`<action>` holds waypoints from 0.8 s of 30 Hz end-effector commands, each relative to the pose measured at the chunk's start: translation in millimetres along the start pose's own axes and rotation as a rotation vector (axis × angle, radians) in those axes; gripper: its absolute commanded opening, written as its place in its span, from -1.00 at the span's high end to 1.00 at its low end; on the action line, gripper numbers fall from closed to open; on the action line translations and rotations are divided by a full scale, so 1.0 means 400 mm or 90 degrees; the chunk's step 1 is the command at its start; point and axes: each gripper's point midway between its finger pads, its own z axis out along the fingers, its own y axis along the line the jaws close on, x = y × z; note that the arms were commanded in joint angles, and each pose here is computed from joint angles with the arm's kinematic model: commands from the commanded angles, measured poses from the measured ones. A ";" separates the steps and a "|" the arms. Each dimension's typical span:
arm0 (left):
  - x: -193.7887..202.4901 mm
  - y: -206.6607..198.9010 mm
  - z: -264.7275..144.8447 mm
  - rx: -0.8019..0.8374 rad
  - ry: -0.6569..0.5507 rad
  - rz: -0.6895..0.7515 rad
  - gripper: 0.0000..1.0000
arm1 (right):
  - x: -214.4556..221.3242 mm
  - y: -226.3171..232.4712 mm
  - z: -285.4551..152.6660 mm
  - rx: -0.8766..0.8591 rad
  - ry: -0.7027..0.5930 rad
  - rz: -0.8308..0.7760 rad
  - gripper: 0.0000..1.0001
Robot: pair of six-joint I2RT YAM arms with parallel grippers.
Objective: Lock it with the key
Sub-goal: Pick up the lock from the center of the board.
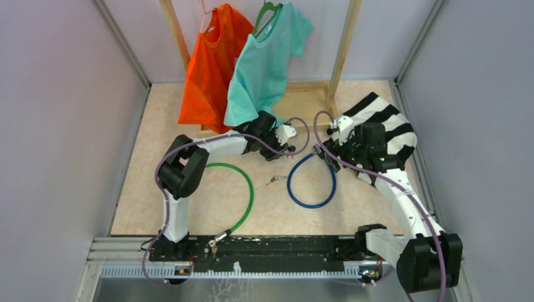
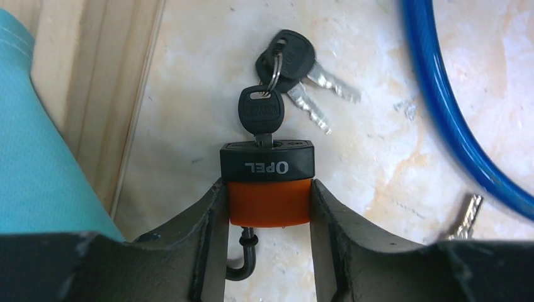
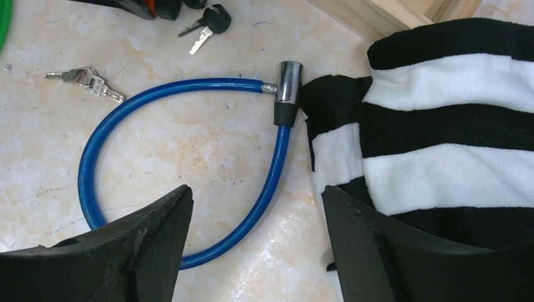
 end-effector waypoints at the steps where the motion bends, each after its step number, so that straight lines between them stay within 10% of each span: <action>1: -0.067 0.003 -0.092 0.001 -0.052 0.064 0.86 | -0.091 -0.021 -0.018 0.028 -0.092 -0.007 -0.54; 18: -0.218 -0.141 -0.467 0.050 -0.247 0.263 1.00 | -0.330 0.211 -0.053 -0.316 -0.260 -0.049 -0.45; 24: -0.251 -0.200 -0.545 0.079 -0.266 0.299 1.00 | -0.401 0.307 -0.054 -0.405 -0.290 -0.067 -0.70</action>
